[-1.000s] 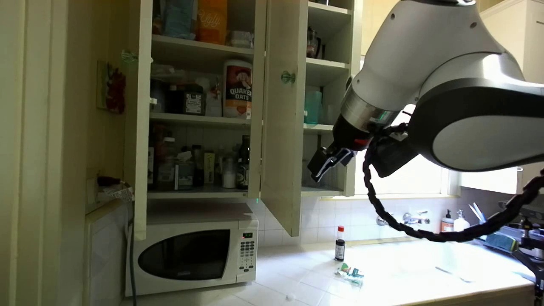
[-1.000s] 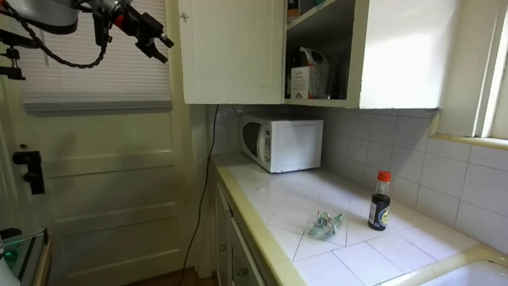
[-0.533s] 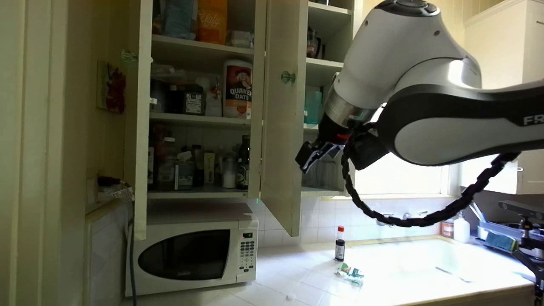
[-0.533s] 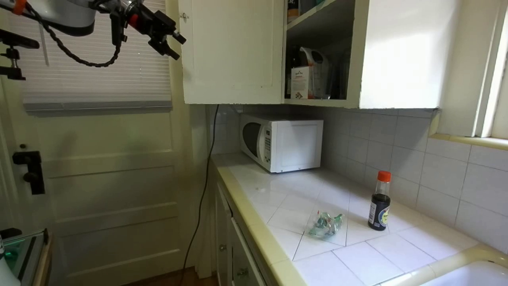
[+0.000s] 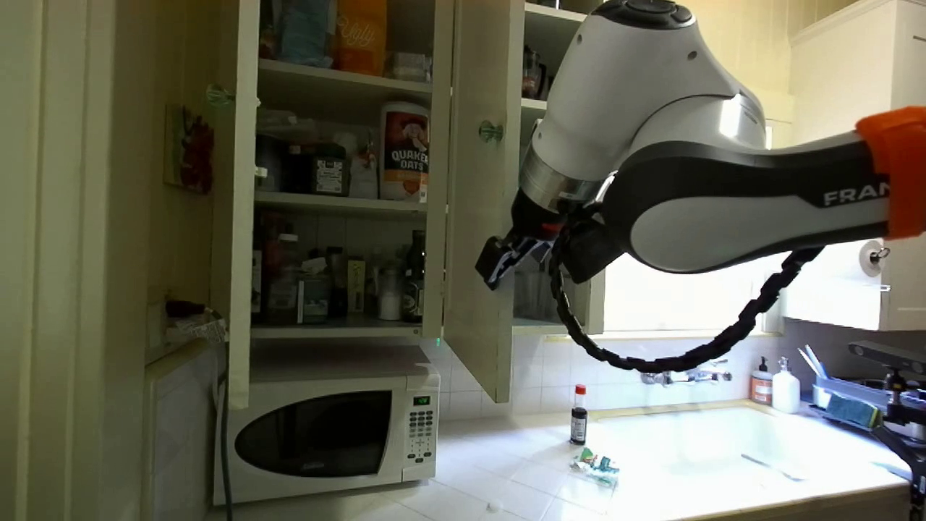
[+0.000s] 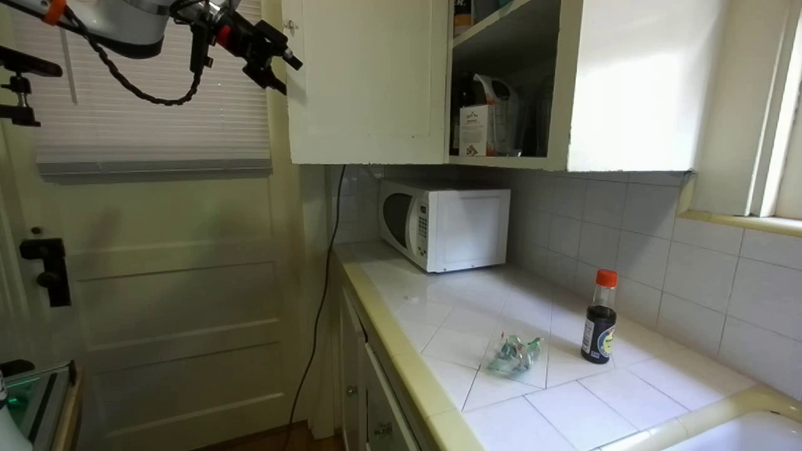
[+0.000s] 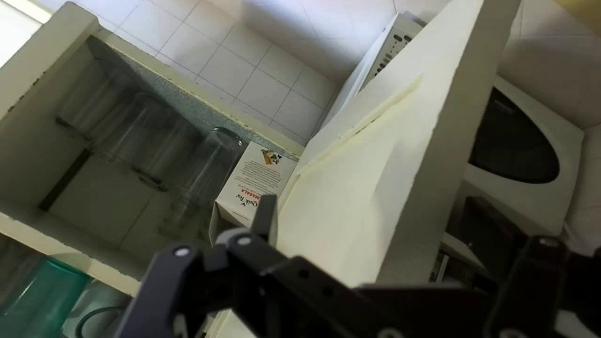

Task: Close the top right cabinet door

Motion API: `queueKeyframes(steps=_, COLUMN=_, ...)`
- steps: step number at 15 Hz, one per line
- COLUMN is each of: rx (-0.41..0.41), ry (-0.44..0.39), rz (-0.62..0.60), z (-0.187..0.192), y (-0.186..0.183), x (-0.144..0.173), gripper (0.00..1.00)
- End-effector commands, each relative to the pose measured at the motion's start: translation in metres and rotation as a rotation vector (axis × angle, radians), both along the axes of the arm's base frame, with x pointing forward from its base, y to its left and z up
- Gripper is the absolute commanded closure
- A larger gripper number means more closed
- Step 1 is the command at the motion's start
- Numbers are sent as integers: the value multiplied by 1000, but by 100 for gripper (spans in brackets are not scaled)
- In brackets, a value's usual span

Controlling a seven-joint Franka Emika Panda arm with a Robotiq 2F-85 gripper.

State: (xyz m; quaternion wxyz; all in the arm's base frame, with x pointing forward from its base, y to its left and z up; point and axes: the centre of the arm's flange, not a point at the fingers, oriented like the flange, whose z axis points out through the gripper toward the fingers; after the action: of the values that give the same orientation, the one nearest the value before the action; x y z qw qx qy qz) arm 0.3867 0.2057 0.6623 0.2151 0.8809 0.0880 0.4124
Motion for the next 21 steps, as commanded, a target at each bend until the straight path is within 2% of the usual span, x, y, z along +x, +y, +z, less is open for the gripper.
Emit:
queueKeyframes(steps=1, rx=-18, ry=-53, rz=-62, z=7, y=2, x=4, gripper=0)
queueKeyframes(steps=5, rx=5, ry=-168, rz=-215, z=15, y=-10, x=-21, gripper=0)
queueKeyframes(steps=9, rx=71, ry=-249, rz=-380, z=25, y=-32, x=-64, gripper=0)
queueKeyframes(steps=14, rx=134, ry=-258, rz=-653, z=31, y=-110, x=-83, gripper=0)
queueKeyframes(steps=16, rx=139, ry=-267, rz=-752, z=39, y=-127, x=-86, gripper=0)
queueKeyframes(steps=18, rx=146, ry=-250, rz=-767, z=37, y=-130, x=-83, gripper=0)
queueKeyframes(steps=21, rx=96, ry=-233, rz=-655, z=29, y=-96, x=-85, gripper=0)
